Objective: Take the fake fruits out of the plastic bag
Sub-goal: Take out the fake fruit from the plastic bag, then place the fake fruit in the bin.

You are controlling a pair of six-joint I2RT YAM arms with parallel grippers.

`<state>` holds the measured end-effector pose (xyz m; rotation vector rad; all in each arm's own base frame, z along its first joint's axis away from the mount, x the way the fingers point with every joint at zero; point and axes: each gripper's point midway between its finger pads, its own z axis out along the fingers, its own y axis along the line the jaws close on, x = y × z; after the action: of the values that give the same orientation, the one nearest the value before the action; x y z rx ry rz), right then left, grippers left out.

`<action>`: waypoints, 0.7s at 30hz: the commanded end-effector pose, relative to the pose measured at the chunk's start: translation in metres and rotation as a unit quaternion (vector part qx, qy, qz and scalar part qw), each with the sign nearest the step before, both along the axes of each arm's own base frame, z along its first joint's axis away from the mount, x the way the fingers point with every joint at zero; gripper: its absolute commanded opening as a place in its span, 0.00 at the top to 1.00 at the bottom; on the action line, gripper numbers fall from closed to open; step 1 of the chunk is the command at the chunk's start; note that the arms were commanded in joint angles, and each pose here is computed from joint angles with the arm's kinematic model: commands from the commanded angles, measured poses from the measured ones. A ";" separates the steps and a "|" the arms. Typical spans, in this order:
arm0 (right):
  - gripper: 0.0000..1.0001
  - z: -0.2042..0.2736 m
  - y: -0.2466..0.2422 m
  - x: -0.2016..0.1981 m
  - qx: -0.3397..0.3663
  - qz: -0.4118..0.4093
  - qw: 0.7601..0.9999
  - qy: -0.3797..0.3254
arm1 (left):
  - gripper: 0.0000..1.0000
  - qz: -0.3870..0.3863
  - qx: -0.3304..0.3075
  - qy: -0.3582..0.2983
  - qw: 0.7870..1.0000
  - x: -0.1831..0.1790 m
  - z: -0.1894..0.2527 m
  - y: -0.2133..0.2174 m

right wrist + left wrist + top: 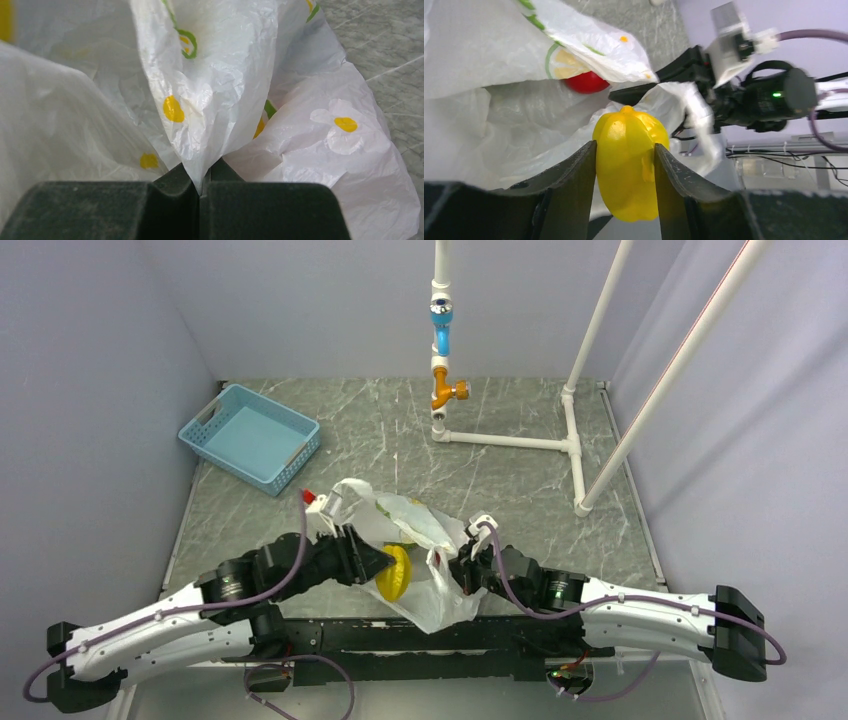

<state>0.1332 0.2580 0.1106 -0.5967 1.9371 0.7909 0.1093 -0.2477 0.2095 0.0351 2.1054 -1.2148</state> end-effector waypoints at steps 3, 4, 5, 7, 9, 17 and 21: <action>1.00 0.020 0.005 0.006 0.021 0.000 1.000 -0.015 | 0.53 0.010 0.022 -0.075 0.997 0.004 0.076 0.033; 1.00 0.020 0.005 0.006 0.020 0.000 1.000 -0.016 | 0.53 0.016 0.031 -0.085 0.996 0.007 0.085 0.038; 1.00 0.020 0.004 0.006 0.022 -0.001 1.000 -0.014 | 0.54 0.020 0.042 -0.098 0.994 0.010 0.094 0.041; 1.00 0.017 0.003 0.005 0.029 -0.003 1.000 -0.010 | 0.55 0.035 0.070 -0.119 0.990 0.019 0.110 0.048; 1.00 0.016 0.002 0.003 0.033 -0.001 0.999 -0.007 | 0.56 0.050 0.095 -0.134 0.985 0.030 0.131 0.054; 1.00 0.020 -0.003 0.005 0.035 -0.006 0.999 -0.014 | 0.57 0.156 0.209 -0.135 0.956 0.116 0.135 0.097; 1.00 0.029 -0.002 0.006 0.036 -0.003 0.999 -0.027 | 0.60 0.246 0.250 -0.129 0.927 0.169 0.125 0.152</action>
<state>0.1349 0.2534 0.1204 -0.5771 1.9081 0.8157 0.2472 -0.1346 0.3415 -0.0856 1.9789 -0.4964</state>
